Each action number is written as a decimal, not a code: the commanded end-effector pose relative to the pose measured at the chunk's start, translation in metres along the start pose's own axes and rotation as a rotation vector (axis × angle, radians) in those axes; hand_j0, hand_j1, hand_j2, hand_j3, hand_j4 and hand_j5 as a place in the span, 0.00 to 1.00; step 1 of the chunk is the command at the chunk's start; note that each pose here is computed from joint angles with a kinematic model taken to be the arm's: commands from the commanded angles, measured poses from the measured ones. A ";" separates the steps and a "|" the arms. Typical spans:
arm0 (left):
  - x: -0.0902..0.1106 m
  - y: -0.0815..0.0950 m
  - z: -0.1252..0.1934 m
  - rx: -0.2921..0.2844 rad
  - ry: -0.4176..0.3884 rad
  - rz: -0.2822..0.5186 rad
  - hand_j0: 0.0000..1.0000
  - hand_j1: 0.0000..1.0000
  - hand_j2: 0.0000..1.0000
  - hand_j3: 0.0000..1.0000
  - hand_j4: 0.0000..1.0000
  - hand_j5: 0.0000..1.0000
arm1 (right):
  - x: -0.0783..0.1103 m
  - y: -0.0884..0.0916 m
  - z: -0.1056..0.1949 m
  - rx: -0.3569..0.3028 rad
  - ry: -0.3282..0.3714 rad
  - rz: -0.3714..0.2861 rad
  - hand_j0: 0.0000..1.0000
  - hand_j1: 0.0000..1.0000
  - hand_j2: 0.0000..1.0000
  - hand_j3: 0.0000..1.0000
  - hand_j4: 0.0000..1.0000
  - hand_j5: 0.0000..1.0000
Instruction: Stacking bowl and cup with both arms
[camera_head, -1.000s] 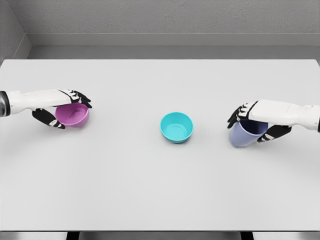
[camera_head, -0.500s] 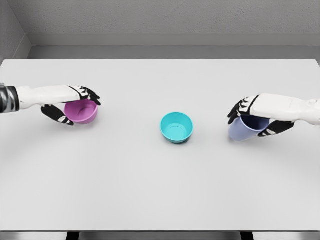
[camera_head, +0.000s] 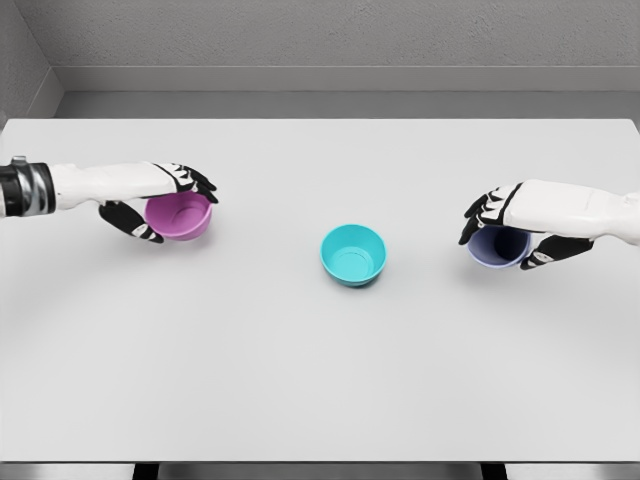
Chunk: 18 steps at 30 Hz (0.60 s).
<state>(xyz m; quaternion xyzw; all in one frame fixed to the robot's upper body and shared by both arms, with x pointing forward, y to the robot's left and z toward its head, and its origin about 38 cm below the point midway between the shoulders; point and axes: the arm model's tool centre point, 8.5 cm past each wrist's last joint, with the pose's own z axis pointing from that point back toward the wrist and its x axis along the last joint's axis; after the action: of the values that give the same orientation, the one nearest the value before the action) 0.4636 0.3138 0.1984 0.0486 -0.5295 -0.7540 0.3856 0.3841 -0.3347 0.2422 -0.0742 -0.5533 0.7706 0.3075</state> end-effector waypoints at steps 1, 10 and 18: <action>0.003 0.003 -0.005 0.006 -0.011 0.004 0.75 0.75 0.75 0.75 0.75 0.75 | 0.000 0.000 0.000 -0.005 -0.001 -0.009 0.67 0.67 0.67 0.67 0.67 0.67; 0.011 0.013 -0.016 0.012 -0.039 -0.015 0.75 0.75 0.75 0.75 0.75 0.75 | 0.002 -0.001 -0.005 -0.050 -0.023 -0.047 0.67 0.67 0.67 0.67 0.67 0.67; 0.019 0.020 -0.027 0.016 -0.065 -0.029 0.75 0.75 0.75 0.75 0.75 0.75 | 0.002 -0.003 -0.009 -0.115 -0.035 -0.082 0.67 0.67 0.67 0.67 0.67 0.67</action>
<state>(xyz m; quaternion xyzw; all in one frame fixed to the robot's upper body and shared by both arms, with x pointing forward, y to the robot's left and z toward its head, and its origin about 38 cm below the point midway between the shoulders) 0.4738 0.2833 0.2112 0.0403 -0.5443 -0.7582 0.3567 0.3862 -0.3258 0.2396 -0.0543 -0.5933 0.7364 0.3206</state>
